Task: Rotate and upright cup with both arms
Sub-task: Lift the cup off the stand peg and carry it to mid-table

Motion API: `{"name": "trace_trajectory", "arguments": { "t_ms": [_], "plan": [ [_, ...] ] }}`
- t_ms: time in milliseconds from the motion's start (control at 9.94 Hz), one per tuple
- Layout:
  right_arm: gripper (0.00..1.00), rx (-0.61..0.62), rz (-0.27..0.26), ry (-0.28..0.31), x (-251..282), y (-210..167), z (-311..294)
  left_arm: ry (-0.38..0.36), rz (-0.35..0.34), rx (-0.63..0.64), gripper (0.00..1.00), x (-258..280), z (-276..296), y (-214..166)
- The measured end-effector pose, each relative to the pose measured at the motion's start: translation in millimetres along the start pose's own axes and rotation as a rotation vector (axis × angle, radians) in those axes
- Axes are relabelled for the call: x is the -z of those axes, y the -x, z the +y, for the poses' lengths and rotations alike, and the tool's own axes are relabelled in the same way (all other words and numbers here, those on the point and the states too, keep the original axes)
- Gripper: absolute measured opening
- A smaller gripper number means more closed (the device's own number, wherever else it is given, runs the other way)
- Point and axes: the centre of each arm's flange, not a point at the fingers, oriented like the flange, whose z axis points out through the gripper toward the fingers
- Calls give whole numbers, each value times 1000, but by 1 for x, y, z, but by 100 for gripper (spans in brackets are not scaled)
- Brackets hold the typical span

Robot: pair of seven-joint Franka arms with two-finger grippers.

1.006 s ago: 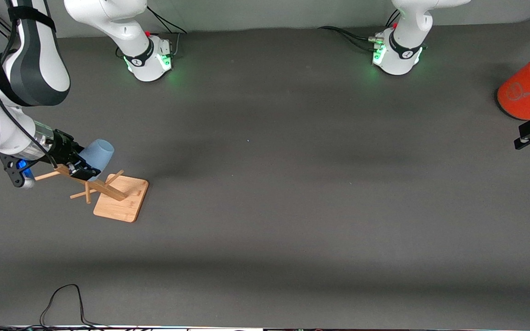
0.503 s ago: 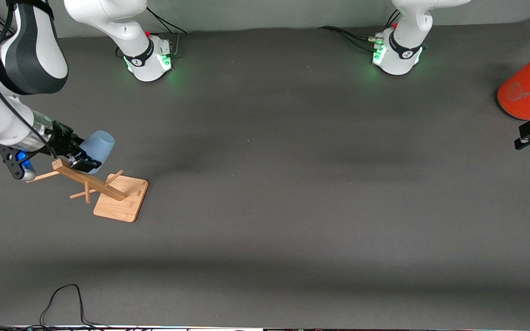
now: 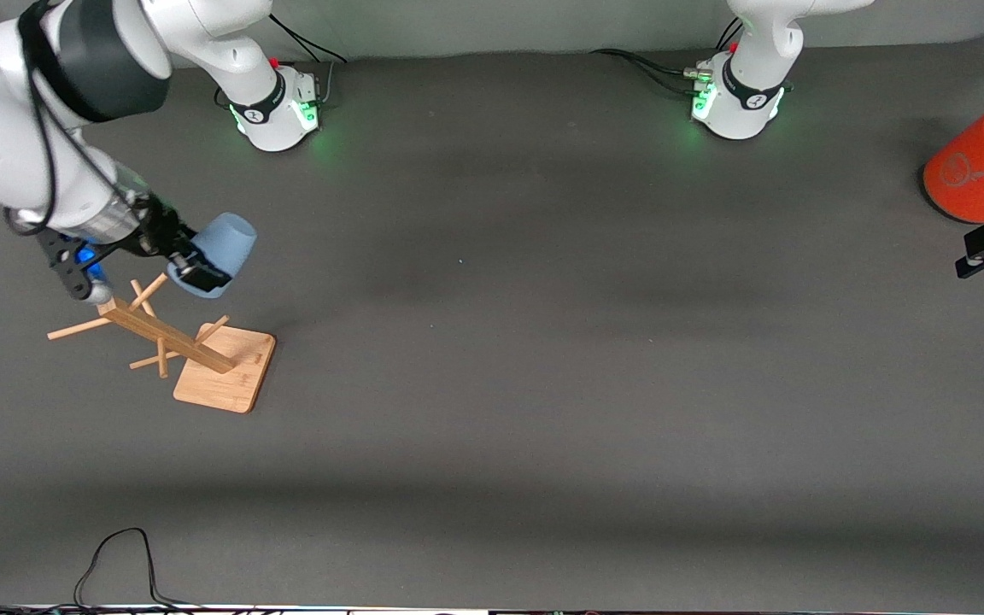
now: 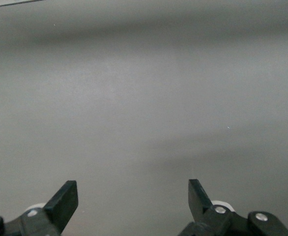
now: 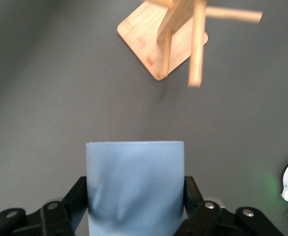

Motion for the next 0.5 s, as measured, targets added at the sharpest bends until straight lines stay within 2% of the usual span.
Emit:
{"name": "trace_trajectory", "arguments": {
  "t_ms": [503],
  "plan": [
    [81, -54, 23, -23, -14, 124, -56, -2, 7, 1, 100, 0, -1, -1]
  ]
}}
